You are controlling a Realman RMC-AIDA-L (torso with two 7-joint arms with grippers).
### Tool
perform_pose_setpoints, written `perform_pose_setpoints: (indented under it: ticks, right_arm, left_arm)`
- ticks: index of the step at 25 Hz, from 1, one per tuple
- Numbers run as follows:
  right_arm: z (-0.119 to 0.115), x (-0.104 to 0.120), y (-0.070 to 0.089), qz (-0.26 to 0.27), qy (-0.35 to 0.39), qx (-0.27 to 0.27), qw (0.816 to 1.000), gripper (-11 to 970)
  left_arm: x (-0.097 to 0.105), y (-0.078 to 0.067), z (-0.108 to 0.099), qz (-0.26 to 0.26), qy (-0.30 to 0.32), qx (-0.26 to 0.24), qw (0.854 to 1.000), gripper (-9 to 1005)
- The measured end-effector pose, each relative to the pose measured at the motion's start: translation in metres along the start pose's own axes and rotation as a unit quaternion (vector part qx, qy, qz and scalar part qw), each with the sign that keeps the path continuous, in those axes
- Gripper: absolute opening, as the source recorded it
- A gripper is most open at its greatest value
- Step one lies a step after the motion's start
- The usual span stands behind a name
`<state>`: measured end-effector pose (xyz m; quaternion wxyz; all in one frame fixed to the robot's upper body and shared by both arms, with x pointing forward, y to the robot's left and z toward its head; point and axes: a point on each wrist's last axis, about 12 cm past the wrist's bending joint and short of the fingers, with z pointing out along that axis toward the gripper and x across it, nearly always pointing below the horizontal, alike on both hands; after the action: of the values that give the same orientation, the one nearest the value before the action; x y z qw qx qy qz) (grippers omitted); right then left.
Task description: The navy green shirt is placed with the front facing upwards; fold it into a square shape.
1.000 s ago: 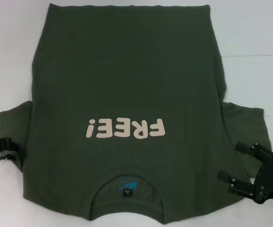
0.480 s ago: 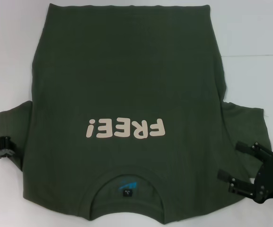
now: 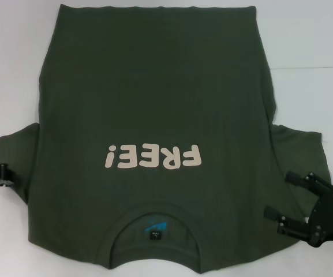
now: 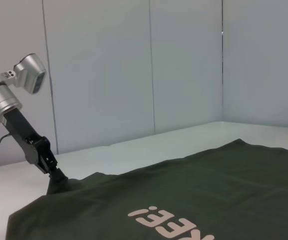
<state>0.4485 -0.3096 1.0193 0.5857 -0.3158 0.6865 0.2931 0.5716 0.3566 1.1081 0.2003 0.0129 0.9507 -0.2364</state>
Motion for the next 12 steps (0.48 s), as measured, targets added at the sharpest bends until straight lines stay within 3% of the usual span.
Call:
perform_pose_setpoints:
  ticks: [12]
  right_arm:
    - [0.002, -0.001, 0.001, 0.001, -0.004, -0.003, 1.0, 926]
  left_arm:
    - [0.004, 0.011, -0.013, -0.03, -0.011, -0.002, 0.999, 57]
